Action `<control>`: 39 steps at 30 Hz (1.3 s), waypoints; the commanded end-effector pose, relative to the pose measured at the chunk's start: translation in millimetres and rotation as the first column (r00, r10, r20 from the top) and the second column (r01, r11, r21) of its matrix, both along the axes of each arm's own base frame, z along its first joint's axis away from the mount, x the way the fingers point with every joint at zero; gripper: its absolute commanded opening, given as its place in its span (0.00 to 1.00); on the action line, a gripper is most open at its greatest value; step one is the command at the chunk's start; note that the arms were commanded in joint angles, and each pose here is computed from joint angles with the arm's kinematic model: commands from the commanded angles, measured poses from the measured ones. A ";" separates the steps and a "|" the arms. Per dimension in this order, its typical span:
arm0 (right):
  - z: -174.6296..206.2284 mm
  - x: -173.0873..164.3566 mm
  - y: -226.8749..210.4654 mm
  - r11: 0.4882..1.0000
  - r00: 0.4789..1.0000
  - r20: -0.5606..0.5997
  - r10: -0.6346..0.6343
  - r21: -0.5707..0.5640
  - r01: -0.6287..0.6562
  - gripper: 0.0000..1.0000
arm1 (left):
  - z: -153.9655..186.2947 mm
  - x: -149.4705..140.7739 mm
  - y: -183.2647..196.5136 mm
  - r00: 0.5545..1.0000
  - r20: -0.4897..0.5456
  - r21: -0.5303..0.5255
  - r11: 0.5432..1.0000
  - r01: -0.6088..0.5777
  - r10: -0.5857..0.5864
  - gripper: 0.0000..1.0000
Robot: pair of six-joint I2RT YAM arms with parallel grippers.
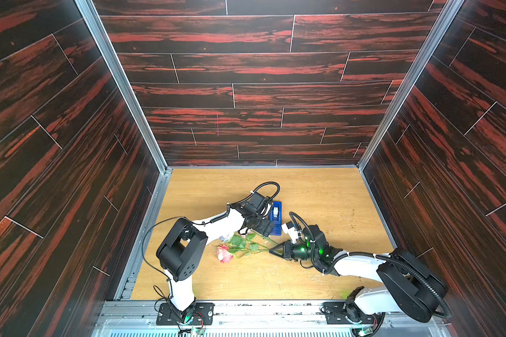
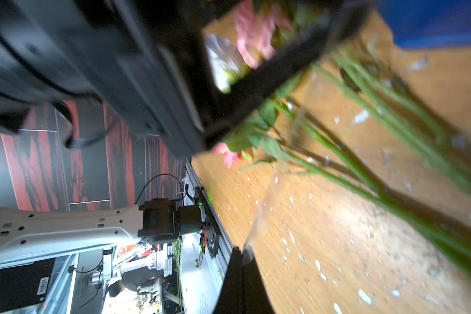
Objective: Wrap bouquets with tape
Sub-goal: Pull the tape from the tape cutter, then stick the tape to the bouquet.
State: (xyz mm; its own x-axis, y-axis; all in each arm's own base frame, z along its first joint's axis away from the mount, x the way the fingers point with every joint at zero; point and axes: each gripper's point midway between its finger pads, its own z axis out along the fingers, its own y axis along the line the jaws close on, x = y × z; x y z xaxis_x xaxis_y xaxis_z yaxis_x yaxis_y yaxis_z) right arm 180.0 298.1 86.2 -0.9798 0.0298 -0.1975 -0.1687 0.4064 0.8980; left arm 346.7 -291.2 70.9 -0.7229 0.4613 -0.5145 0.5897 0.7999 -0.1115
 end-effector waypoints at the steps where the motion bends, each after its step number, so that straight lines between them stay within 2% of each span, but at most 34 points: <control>1: -8.7 -15.5 -2.0 0.999 0.998 -0.042 0.040 0.005 -0.040 0.00 | 21.2 21.9 -6.5 0.995 0.094 -0.060 0.998 -0.035 0.040 0.92; 16: -51.6 -14.5 -7.0 0.999 0.993 -0.114 -0.013 -0.033 0.009 0.00 | 33.7 12.5 0.4 0.994 0.101 -0.063 0.998 -0.029 0.035 0.92; 17: -53.1 -14.5 -6.6 0.999 0.993 -0.118 -0.014 -0.033 0.010 0.00 | 45.9 11.1 1.6 0.992 0.119 -0.078 0.997 -0.028 0.037 0.92; 21: -58.2 -13.1 -8.0 0.999 0.991 -0.127 -0.028 -0.049 0.022 0.00 | 53.7 1.5 10.1 0.991 0.121 -0.082 0.996 -0.039 0.049 0.92; 25: -64.2 -13.3 -8.7 0.998 0.990 -0.138 -0.030 -0.066 0.021 0.05 | 66.3 -12.3 20.1 0.989 0.122 -0.120 0.991 -0.064 0.078 0.92; 29: -69.0 -14.1 -8.7 0.997 0.988 -0.152 -0.031 -0.070 0.021 0.13 | 69.3 -34.2 13.7 0.994 0.085 -0.190 0.980 -0.049 0.066 0.92; 34: -73.7 -15.7 -9.8 0.997 0.985 -0.167 -0.036 -0.075 0.024 0.21 | 52.5 -55.8 -7.8 0.998 0.058 -0.175 0.985 0.005 0.006 0.92; 39: -73.1 -17.8 -12.7 0.996 0.985 -0.168 -0.040 -0.083 0.027 0.31 | 35.6 -64.8 -30.1 0.998 0.042 -0.146 0.988 0.043 -0.037 0.92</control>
